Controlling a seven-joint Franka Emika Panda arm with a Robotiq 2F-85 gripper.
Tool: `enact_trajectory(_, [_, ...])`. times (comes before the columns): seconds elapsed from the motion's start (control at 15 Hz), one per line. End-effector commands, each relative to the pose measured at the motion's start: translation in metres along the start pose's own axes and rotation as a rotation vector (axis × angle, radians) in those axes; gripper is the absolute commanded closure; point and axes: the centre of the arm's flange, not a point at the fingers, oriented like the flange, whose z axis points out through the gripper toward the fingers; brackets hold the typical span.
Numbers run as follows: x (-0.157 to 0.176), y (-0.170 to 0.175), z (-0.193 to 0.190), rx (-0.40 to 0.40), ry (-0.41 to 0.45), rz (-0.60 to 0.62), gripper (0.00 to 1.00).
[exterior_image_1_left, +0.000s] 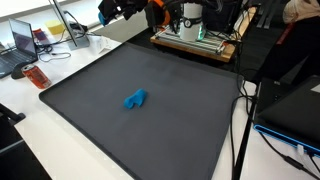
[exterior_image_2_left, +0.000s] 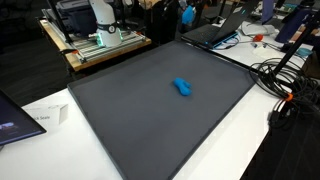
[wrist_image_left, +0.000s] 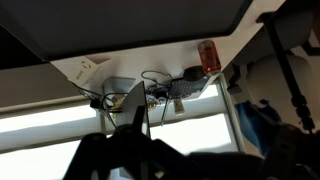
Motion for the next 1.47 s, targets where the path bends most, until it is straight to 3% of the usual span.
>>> enact_trajectory(0.0, [0.017, 0.008, 0.003, -0.011, -0.154, -0.09, 0.0])
enact_trajectory(0.73, [0.032, -0.003, 0.04, -0.122, -0.593, -0.405, 0.0])
enact_trajectory(1.2, [0.036, -0.007, 0.054, -0.143, -0.805, -0.642, 0.0])
enact_trajectory(1.4, [0.035, -0.01, 0.053, -0.103, -0.85, -0.763, 0.0])
